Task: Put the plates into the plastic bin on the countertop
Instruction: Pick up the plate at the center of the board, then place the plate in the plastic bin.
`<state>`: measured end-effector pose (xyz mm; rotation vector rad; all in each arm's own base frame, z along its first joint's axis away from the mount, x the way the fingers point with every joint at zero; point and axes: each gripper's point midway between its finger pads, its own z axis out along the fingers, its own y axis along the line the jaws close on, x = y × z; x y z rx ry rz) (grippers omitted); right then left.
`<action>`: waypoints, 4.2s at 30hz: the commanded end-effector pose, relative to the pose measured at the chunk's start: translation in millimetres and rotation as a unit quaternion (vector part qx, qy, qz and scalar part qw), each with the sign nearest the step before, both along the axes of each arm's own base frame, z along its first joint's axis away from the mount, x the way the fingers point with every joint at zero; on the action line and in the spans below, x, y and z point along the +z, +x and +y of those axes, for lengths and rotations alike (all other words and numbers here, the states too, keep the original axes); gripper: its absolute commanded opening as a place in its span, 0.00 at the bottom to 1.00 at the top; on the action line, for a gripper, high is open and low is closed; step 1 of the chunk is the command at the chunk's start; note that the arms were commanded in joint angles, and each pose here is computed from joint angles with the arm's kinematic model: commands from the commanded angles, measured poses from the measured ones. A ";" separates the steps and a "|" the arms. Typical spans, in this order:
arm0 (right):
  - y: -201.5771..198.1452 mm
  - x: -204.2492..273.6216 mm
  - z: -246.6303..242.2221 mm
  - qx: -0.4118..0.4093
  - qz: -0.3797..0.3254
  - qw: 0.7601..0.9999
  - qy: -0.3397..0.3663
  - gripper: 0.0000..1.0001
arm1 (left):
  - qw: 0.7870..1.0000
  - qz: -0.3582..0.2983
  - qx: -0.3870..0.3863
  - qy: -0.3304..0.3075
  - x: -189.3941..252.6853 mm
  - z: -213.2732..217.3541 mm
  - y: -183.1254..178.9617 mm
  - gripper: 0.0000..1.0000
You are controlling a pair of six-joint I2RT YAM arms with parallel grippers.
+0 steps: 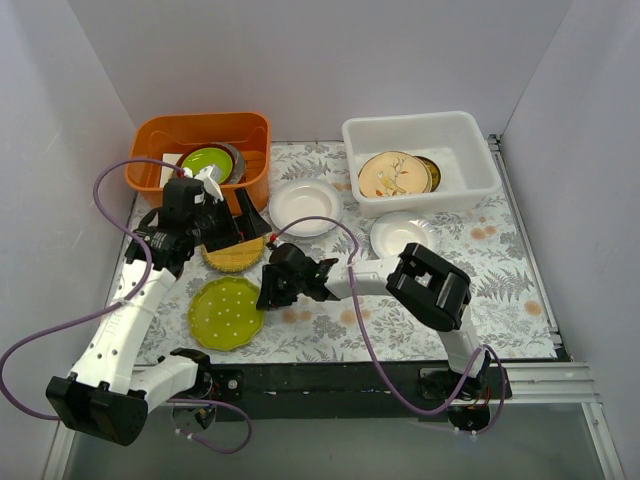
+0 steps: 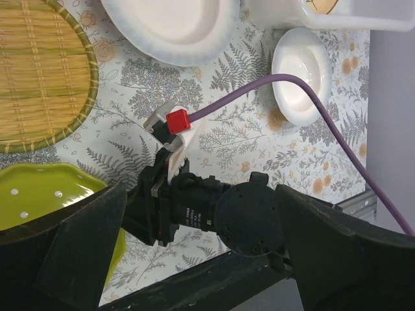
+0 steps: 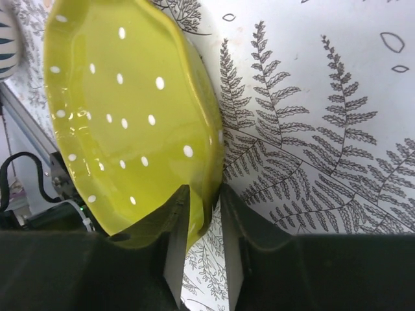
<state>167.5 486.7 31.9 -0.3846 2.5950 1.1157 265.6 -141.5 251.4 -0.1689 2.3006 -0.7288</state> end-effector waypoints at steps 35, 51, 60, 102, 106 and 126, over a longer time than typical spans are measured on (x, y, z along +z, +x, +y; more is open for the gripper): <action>7.9 18.1 -113.6 -0.048 -0.084 0.985 -0.142 0.01 | 1.000 -0.011 0.006 -0.002 -0.5 9.0 -23.6 0.98; 31.5 131.5 -164.1 -0.120 -0.129 0.984 -0.034 0.01 | 1.000 0.024 0.002 -0.020 -43.9 3.0 -30.3 0.98; 35.3 170.4 -186.9 -0.148 -0.153 0.977 0.004 0.01 | 0.998 0.042 -0.007 -0.055 -62.4 -6.4 -39.9 0.98; 11.9 233.4 -165.5 -0.076 -0.174 0.966 0.177 0.23 | 0.978 0.042 -0.077 -0.187 -70.9 -42.5 -63.3 0.00; 10.1 230.0 -168.5 -0.072 -0.166 0.966 0.185 0.50 | 0.978 0.026 -0.078 -0.190 -59.2 -42.5 -61.4 0.00; 20.2 184.3 -185.4 -0.101 -0.098 0.974 0.176 0.60 | 0.969 -0.034 -0.075 -0.233 -7.1 -45.3 -59.4 0.00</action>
